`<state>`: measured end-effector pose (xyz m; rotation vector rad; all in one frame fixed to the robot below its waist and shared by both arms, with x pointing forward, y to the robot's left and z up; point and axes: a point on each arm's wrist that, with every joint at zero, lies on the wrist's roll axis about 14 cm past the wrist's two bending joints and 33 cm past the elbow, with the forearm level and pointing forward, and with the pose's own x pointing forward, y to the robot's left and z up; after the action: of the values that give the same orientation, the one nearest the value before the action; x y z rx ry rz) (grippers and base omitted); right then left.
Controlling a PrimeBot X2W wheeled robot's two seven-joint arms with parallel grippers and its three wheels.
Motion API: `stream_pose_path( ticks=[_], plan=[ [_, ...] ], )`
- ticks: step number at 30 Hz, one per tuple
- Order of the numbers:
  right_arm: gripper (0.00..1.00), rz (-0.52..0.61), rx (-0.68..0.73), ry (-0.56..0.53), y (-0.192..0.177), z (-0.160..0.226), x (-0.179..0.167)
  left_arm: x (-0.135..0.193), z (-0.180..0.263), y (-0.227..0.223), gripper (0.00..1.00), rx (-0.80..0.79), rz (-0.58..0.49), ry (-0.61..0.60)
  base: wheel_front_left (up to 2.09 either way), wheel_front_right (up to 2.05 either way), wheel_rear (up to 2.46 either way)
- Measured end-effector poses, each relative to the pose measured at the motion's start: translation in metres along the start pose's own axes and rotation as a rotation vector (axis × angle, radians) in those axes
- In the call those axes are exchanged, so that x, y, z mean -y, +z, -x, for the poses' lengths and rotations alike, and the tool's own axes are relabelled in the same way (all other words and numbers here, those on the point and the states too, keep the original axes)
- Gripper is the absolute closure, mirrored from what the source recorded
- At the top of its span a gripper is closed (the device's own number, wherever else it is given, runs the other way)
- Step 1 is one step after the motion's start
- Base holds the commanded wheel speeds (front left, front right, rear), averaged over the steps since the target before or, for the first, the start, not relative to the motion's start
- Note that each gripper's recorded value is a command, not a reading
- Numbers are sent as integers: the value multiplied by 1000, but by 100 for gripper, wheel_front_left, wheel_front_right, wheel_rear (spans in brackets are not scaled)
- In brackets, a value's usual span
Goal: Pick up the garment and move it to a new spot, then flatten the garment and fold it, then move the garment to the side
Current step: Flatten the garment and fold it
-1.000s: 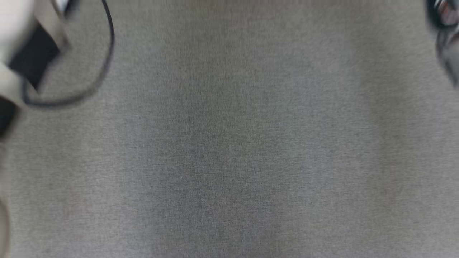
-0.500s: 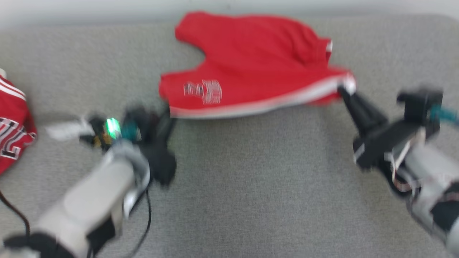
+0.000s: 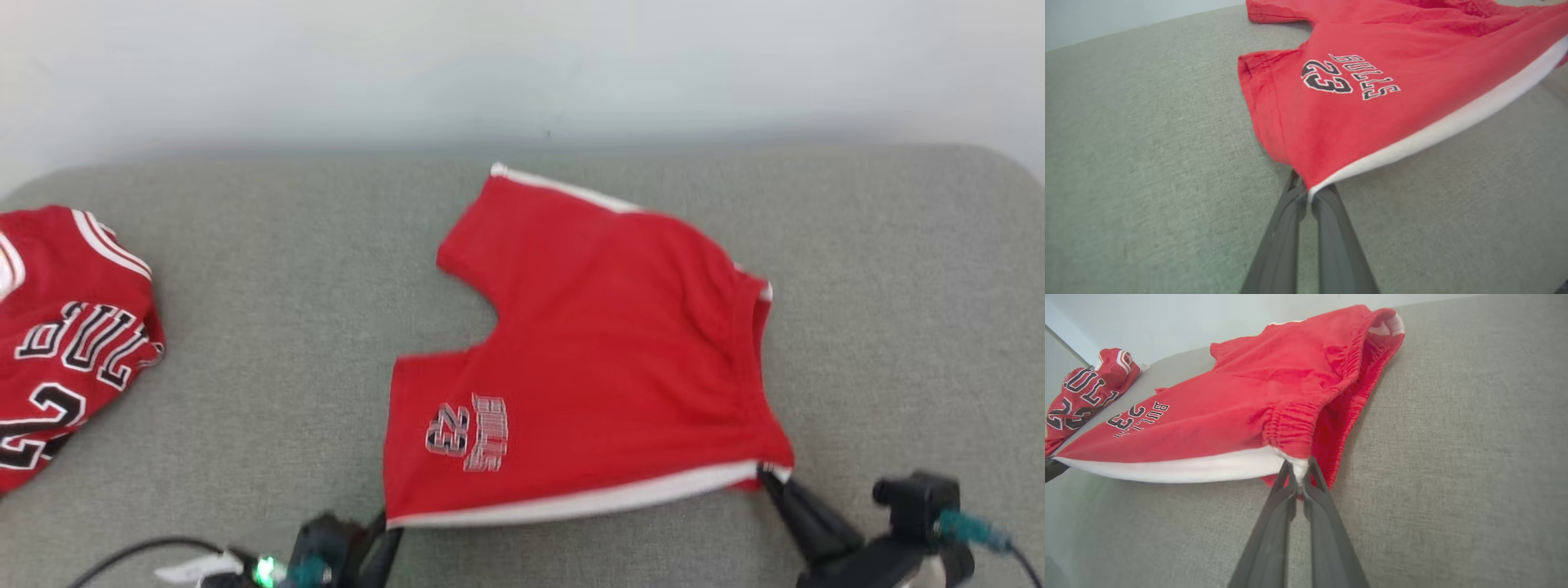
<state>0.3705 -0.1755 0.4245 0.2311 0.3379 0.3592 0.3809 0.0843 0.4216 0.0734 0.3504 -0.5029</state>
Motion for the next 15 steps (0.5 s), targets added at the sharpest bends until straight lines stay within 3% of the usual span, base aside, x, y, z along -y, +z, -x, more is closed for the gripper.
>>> stream_pose_path(
  ticks=[7,15],
  plan=[
    [100,-38,-21,-4,-32,33,-21,7,41,-19,100,-17,63,77,0,0,0],
    [100,-76,-38,-7,-41,39,-31,1,48,-18,100,-2,61,104,0,0,0]
  ],
)
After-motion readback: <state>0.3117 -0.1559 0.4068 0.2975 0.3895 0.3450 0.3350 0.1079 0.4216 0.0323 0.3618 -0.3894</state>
